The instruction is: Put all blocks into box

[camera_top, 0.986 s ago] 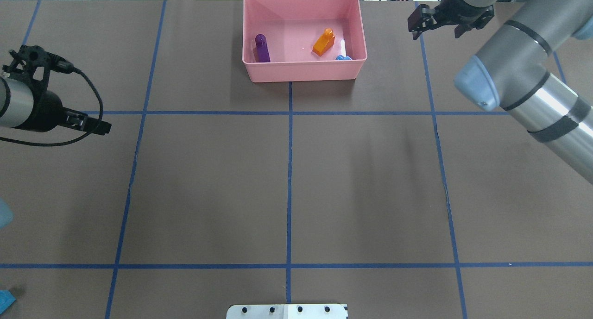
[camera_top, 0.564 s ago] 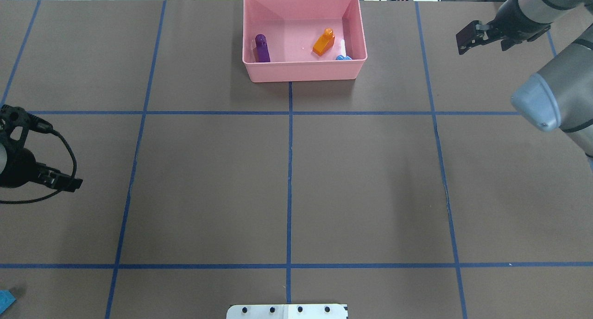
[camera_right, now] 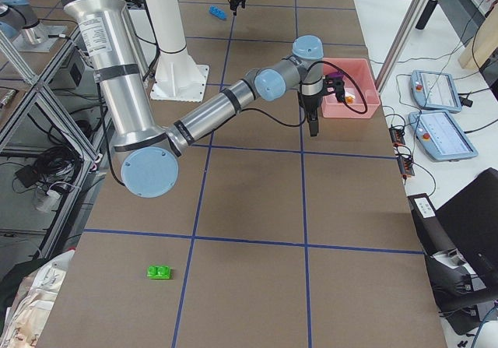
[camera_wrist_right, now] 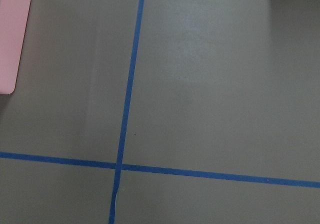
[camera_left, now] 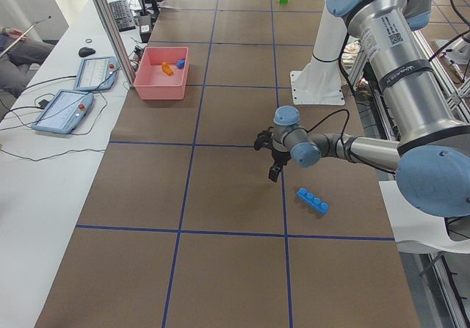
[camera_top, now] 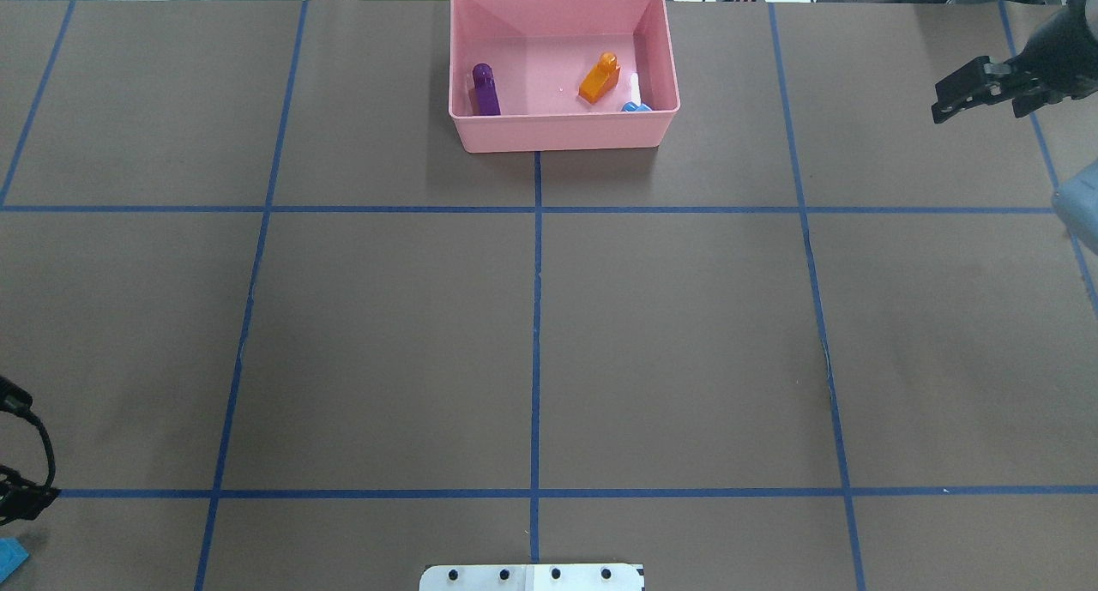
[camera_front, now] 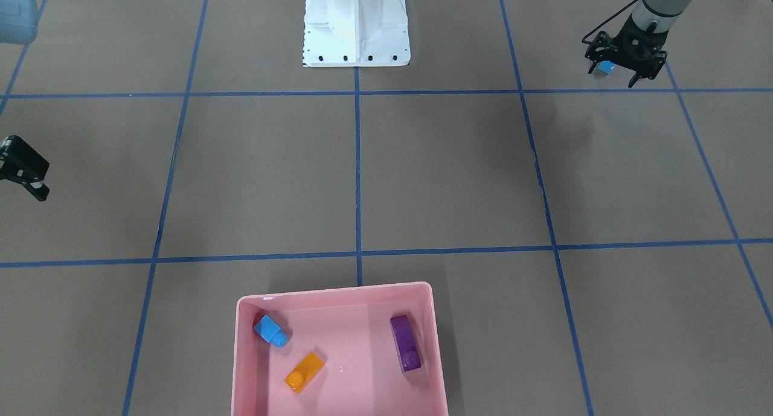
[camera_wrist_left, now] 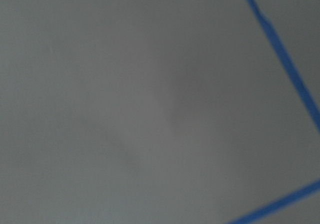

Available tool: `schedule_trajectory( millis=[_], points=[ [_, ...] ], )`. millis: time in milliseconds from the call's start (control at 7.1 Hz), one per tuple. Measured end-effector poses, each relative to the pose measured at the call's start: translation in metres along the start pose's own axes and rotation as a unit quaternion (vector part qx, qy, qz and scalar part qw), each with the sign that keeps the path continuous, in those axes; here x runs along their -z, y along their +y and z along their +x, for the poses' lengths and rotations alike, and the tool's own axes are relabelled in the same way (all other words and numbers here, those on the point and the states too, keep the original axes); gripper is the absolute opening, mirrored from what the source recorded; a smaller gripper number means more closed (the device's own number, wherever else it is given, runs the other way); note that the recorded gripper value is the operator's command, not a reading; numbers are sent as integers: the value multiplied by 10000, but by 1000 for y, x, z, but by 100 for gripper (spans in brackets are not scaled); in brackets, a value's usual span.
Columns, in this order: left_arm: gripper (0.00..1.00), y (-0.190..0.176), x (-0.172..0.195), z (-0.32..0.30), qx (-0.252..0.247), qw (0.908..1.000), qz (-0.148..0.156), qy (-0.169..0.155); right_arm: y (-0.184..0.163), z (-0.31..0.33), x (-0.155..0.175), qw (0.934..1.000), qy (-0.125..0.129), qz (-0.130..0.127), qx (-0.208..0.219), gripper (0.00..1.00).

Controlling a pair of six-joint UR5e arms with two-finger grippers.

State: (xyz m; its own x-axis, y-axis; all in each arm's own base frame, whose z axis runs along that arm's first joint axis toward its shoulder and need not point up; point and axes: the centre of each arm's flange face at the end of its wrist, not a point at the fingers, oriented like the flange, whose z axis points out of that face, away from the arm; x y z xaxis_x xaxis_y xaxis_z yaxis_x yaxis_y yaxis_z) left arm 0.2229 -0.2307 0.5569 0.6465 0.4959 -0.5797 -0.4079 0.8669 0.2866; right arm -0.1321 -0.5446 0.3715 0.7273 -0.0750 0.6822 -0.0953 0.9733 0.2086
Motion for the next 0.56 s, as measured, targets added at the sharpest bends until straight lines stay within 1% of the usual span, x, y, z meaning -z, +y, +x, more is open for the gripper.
schedule_trajectory(
  millis=[282, 564],
  points=[
    [100, 42, -15, -17, -66, 9985, -511, -206, 11, 9, 7, 10000, -19, 15, 36, 100],
    [100, 61, -37, -17, -193, 9960, -844, -240, 15, 12, 8, 10000, -12, 24, 48, 100]
  ],
)
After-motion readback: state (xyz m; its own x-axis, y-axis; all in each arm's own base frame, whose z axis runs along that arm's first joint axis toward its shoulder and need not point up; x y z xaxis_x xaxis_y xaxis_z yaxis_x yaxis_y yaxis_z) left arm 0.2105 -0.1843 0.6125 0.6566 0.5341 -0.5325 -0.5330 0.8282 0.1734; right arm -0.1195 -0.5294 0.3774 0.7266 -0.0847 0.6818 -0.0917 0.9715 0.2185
